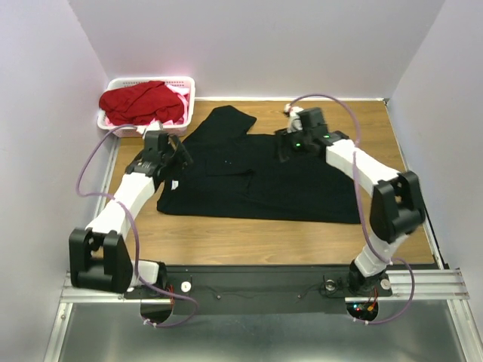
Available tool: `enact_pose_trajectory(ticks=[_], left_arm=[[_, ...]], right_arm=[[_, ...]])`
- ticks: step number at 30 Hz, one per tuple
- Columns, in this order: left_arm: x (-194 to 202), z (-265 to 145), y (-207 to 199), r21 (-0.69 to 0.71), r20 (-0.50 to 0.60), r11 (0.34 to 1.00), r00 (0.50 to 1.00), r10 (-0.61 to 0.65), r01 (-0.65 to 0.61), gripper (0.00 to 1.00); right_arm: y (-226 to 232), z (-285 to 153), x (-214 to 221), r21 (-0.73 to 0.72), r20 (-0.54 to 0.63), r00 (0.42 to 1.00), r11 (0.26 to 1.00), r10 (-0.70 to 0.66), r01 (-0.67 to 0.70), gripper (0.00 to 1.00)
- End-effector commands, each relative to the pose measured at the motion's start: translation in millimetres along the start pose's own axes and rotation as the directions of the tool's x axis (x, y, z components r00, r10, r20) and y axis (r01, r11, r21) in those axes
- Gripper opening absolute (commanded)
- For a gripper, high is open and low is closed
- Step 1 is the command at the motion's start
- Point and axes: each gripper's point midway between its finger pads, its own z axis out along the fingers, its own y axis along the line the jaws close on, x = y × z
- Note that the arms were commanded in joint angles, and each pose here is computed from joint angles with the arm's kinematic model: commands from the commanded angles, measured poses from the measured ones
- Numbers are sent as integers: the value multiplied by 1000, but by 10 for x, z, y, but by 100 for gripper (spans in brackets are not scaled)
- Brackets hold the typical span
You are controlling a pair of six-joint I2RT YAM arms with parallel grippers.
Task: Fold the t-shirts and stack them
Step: Fold the tshirt
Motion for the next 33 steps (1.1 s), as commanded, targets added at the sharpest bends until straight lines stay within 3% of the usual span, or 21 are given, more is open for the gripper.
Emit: enact_pose_trajectory(ticks=[1, 4, 10, 18, 33], left_arm=[[28, 251, -306, 47, -45, 998, 998, 44, -42, 79], [57, 386, -515, 99, -79, 995, 996, 33, -25, 79], [237, 586, -585, 95, -135, 994, 989, 62, -49, 79], [553, 629, -367, 47, -200, 998, 978, 58, -50, 74], [1046, 634, 26, -13, -301, 996, 950, 85, -93, 74]], right_arm=[[337, 339, 41, -107, -32, 982, 977, -187, 183, 79], [628, 575, 79, -161, -42, 962, 952, -271, 261, 91], [982, 915, 100, -180, -34, 916, 904, -399, 387, 93], [1244, 1171, 290, -197, -51, 858, 848, -511, 493, 93], [1033, 1422, 85, -5, -69, 850, 852, -522, 523, 91]])
